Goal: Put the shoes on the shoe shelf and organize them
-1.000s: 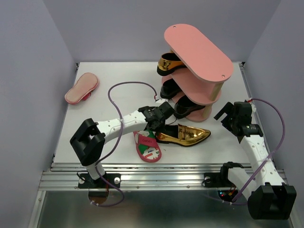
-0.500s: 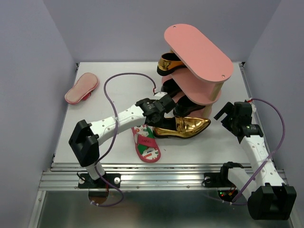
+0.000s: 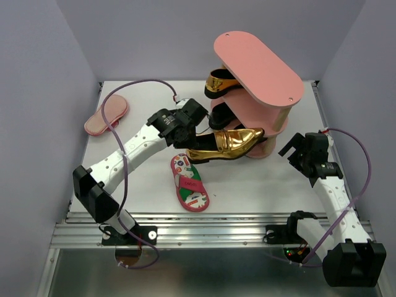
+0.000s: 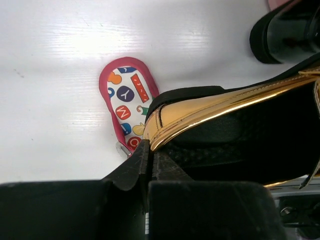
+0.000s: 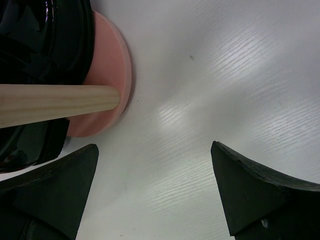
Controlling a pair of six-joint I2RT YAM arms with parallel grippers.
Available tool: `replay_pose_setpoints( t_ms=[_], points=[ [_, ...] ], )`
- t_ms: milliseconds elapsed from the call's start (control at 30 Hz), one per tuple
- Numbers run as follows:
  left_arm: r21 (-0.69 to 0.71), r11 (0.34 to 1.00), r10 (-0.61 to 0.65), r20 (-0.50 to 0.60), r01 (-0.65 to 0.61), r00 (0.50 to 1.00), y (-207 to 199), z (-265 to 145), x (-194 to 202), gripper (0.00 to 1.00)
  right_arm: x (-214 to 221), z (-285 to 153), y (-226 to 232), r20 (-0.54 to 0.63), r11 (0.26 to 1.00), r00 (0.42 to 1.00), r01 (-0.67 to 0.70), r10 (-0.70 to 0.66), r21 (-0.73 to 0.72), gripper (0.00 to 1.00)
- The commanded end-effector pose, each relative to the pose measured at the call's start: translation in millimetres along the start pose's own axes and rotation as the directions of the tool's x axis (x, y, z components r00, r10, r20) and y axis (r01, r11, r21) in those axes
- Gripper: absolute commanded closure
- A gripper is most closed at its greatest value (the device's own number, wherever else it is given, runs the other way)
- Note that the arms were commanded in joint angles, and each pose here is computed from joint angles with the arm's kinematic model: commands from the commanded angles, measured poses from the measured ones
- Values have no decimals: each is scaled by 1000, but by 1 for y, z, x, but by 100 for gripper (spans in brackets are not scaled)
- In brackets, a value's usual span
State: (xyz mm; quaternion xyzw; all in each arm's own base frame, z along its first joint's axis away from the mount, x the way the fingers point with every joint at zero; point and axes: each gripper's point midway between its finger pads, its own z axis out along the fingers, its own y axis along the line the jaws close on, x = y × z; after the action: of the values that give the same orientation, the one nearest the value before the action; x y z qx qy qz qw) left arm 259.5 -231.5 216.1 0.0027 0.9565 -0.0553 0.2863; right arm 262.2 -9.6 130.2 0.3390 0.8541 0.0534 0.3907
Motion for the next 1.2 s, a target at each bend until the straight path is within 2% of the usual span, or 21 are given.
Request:
replay_pose_setpoints(
  t_ms=[0, 167, 467, 633, 833, 1167],
  points=[
    [132, 980, -166, 123, 150, 978, -18, -31, -54, 100, -11, -3, 10, 42, 999, 999, -5, 7, -46, 0],
    [187, 967, -204, 146, 176, 968, -40, -35, -80, 100, -14, -5, 12, 51, 999, 999, -2, 5, -55, 0],
    [164, 972, -196, 169, 169, 966, -63, -11, -111, 100, -15, -6, 12, 55, 998, 998, -4, 7, -56, 0],
    [207, 959, -235, 202, 193, 951, -74, -18, -130, 100, -14, -8, 10, 62, 999, 998, -6, 9, -52, 0],
    [263, 934, -303, 220, 243, 927, -82, -23, -144, 100, -12, -7, 8, 60, 999, 998, -9, 12, -47, 0],
    [315, 913, -338, 229, 259, 913, -98, -24, -160, 100, -12, -8, 8, 62, 999, 998, -12, 15, -53, 0]
  ],
)
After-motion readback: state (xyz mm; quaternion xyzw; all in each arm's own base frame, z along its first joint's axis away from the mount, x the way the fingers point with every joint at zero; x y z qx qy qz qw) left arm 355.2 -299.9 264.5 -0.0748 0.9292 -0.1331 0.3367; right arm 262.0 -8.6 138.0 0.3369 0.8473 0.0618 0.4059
